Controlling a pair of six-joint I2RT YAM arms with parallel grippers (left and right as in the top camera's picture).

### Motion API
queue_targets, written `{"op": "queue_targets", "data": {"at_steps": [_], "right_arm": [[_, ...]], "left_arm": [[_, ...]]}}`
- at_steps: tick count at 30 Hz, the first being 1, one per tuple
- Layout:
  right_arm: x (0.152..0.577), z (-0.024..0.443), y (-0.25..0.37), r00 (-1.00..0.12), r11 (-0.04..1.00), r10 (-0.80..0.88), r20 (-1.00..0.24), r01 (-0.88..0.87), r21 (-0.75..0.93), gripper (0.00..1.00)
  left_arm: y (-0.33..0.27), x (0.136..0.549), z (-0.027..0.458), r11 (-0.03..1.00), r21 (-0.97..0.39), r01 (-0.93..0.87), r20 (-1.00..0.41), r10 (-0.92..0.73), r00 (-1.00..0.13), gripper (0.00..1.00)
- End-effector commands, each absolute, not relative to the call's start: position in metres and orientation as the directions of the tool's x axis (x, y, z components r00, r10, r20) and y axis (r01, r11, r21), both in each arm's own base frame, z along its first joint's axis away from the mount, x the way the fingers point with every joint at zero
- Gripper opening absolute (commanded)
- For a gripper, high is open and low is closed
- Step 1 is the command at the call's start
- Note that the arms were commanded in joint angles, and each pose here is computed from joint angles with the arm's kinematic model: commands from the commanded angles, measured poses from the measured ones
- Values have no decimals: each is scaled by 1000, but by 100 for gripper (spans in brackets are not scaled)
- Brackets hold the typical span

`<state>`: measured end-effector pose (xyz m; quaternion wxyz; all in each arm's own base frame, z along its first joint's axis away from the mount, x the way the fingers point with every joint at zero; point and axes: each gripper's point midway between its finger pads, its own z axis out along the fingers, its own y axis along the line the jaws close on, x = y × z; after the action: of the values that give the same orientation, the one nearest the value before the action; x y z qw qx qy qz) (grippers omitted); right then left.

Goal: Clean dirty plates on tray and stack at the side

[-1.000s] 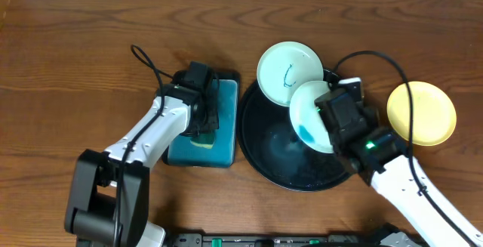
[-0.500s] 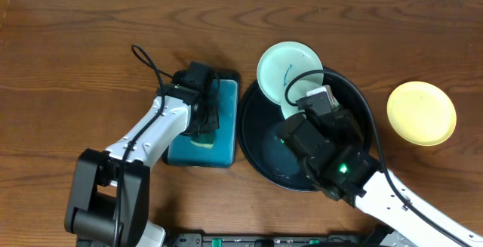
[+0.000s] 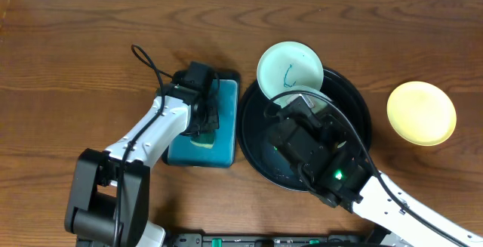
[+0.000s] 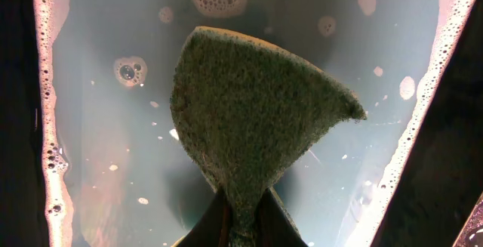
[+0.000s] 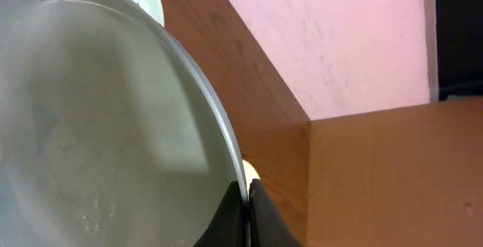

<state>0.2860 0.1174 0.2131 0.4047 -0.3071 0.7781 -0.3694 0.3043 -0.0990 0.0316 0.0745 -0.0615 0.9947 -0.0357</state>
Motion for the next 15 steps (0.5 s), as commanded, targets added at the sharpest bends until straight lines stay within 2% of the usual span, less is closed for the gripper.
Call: {"op": "queue_targets", "data": {"at_steps": [1, 15], "right_arm": [[287, 230, 117, -468, 516, -788, -400, -147, -844, 1], [289, 239, 114, -467, 502, -786, -405, -100, -859, 1]], "left_arm": [[-94, 303, 30, 991, -61, -117, -144, -125, -982, 8], [-94, 303, 30, 991, -61, -117, -143, -125, -982, 8]]}}
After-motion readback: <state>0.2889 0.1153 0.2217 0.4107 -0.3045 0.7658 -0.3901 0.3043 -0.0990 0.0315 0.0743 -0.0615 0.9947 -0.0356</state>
